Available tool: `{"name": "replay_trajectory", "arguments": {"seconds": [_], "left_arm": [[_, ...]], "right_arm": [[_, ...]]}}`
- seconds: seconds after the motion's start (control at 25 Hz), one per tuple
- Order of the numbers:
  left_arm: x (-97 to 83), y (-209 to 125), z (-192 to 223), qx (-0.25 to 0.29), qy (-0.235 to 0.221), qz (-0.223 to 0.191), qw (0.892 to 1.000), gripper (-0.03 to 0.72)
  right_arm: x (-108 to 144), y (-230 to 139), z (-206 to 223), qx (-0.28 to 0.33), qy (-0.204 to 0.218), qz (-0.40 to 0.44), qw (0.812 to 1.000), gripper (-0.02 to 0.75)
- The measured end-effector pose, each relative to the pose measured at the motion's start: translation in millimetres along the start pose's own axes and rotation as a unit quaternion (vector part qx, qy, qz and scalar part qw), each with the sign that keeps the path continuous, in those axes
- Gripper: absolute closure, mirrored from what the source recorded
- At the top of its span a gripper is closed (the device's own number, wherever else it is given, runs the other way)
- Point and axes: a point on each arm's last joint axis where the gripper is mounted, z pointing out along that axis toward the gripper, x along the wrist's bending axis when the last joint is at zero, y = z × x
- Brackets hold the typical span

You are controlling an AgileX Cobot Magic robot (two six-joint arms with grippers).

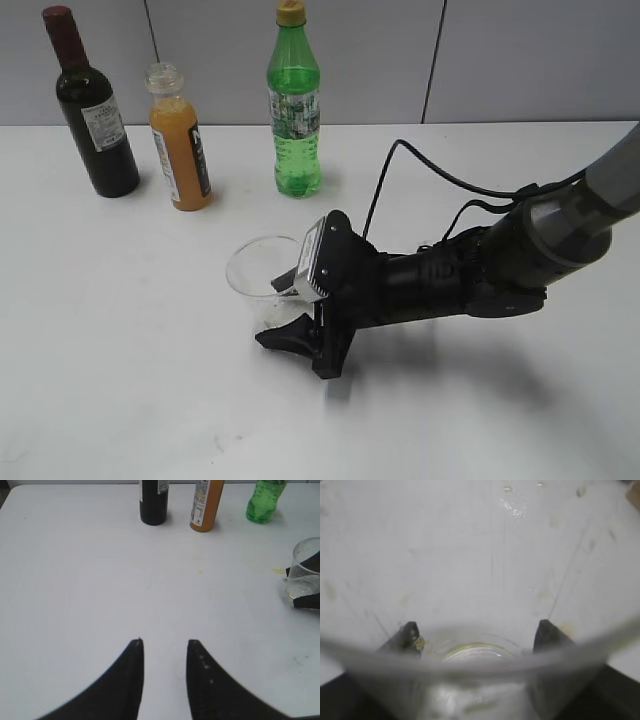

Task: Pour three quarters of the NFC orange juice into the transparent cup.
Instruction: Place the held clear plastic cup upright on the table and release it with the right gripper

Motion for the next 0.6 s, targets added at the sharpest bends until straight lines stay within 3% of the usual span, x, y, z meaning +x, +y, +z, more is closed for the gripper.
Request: {"name": "replay_trajectory", "arguments": {"seconds": [0.12, 0.32, 0.6], "left_arm": [[0.0, 0.0, 0.0, 0.000, 0.000, 0.000, 1.000, 0.449], [0.0, 0.0, 0.0, 0.000, 0.000, 0.000, 1.000, 0.449], [0.0, 0.0, 0.0, 0.000, 0.000, 0.000, 1.000, 0.449]], "right_arm": [[-1.4, -0.9, 0.3, 0.009, -0.003, 0.012, 1.000, 0.200], [-5.9, 0.1, -2.3, 0.038, -0.016, 0.040, 0.998, 0.119], [-16.1, 25.2, -24.6, 0.098, -0.047, 0.015, 0.994, 0.111]]}}
